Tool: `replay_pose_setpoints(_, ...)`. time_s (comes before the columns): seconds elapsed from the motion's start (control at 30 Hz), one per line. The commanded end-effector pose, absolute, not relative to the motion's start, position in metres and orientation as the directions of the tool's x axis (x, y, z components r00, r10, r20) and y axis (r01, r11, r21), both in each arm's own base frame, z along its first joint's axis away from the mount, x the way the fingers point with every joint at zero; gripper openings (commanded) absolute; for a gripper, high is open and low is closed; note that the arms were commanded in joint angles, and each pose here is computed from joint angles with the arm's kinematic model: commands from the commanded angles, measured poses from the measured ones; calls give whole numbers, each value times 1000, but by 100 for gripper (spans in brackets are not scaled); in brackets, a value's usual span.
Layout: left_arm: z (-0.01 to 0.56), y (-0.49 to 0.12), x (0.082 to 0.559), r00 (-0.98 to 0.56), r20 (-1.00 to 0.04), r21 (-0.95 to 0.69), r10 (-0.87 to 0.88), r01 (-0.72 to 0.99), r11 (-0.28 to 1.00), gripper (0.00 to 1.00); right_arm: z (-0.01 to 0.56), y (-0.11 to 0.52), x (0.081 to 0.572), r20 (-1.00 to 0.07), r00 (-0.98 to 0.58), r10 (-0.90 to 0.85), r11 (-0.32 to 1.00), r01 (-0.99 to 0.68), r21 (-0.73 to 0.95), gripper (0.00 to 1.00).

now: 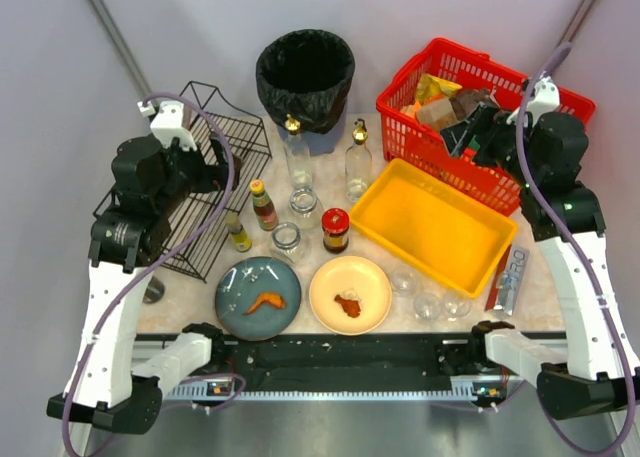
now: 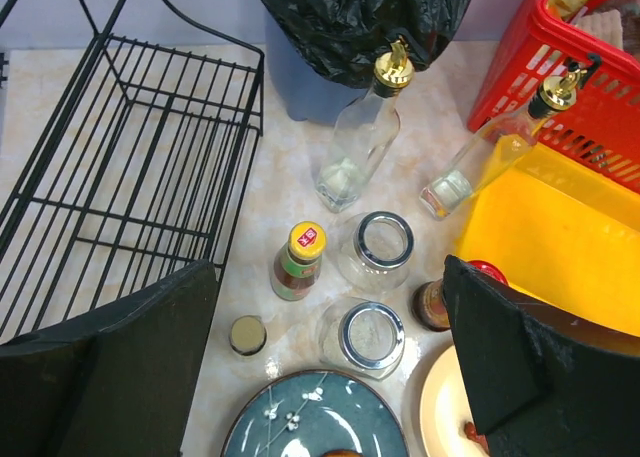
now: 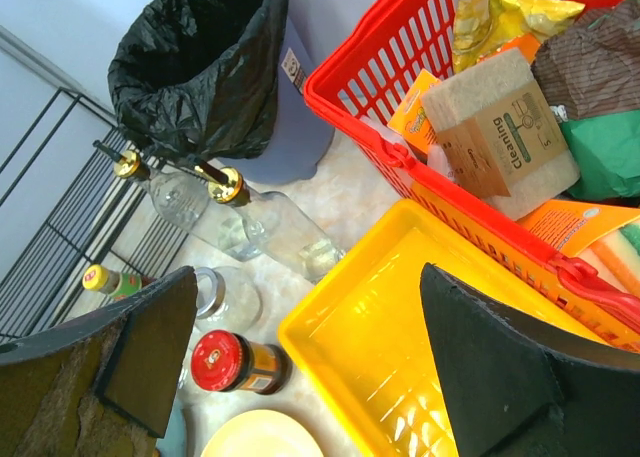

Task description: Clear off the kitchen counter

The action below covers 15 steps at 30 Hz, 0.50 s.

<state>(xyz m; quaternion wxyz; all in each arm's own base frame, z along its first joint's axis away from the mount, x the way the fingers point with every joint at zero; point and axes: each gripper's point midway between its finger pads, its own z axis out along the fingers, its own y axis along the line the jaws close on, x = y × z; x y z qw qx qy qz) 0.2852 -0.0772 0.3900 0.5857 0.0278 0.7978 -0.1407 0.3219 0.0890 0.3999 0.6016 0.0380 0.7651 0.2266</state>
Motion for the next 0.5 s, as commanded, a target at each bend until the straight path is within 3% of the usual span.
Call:
replay_pose_setpoints(0.0,402,-65,278,-250,-954,-207,-165,152,966,99,405,90,325,-902,-259,345,887,-224,403,91)
replay_pose_setpoints(0.2,400,-47,264,-228,-968,-128,-101,103,986,99,403,90,326,-904,-262,337,890,-225,397,91)
replay_pose_setpoints(0.47,386,48,228,-228,-958,-56,-172,-438,897,99,401,93,330,-903,-277,328,888,-235,395,90)
